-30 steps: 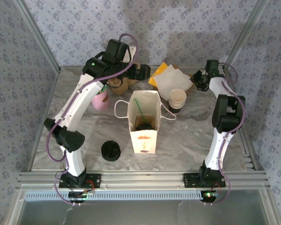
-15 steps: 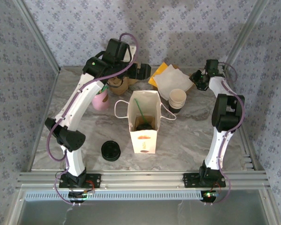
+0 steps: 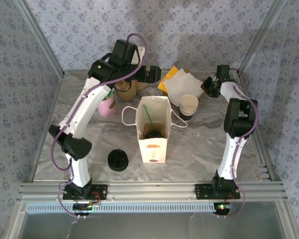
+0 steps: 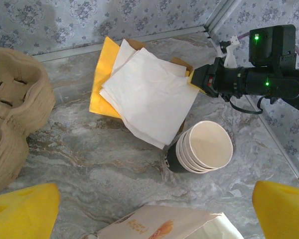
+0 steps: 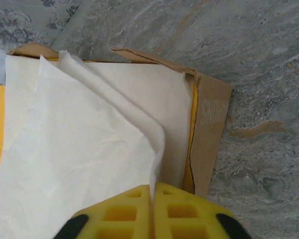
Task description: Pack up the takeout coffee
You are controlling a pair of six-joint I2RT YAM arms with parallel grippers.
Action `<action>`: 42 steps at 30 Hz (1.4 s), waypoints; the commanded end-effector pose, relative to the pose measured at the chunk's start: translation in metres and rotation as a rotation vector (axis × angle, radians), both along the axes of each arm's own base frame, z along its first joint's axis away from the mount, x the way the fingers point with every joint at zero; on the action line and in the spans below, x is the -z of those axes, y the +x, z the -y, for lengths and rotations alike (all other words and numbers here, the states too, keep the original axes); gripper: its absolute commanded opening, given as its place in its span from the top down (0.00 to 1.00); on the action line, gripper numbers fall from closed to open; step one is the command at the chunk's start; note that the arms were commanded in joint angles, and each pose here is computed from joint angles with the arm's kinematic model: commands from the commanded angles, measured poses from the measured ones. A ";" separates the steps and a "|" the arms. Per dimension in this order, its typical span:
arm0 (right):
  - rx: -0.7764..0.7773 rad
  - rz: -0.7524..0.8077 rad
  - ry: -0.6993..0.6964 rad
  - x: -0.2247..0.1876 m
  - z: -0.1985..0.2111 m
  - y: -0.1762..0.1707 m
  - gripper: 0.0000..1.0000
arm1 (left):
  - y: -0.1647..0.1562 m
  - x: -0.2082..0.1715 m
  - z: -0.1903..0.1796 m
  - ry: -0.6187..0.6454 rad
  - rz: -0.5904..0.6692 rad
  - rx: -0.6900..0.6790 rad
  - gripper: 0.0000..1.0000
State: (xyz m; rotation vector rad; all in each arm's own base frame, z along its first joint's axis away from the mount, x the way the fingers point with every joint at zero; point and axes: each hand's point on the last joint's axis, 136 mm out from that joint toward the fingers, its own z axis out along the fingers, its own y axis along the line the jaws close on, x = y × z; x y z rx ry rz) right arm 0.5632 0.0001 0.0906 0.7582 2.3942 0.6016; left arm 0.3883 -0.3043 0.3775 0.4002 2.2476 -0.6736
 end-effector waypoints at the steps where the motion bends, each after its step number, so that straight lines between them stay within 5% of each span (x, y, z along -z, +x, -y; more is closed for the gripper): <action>1: -0.027 0.027 -0.026 -0.020 -0.004 0.002 1.00 | 0.000 -0.012 0.001 -0.031 0.012 0.005 0.02; 20: -0.037 0.279 -0.059 -0.176 -0.026 0.011 1.00 | -0.014 -0.046 -0.007 -0.046 0.112 0.019 0.01; 42: -0.013 0.494 0.009 -0.311 -0.053 -0.009 1.00 | -0.037 -0.082 0.001 -0.012 0.279 0.080 0.00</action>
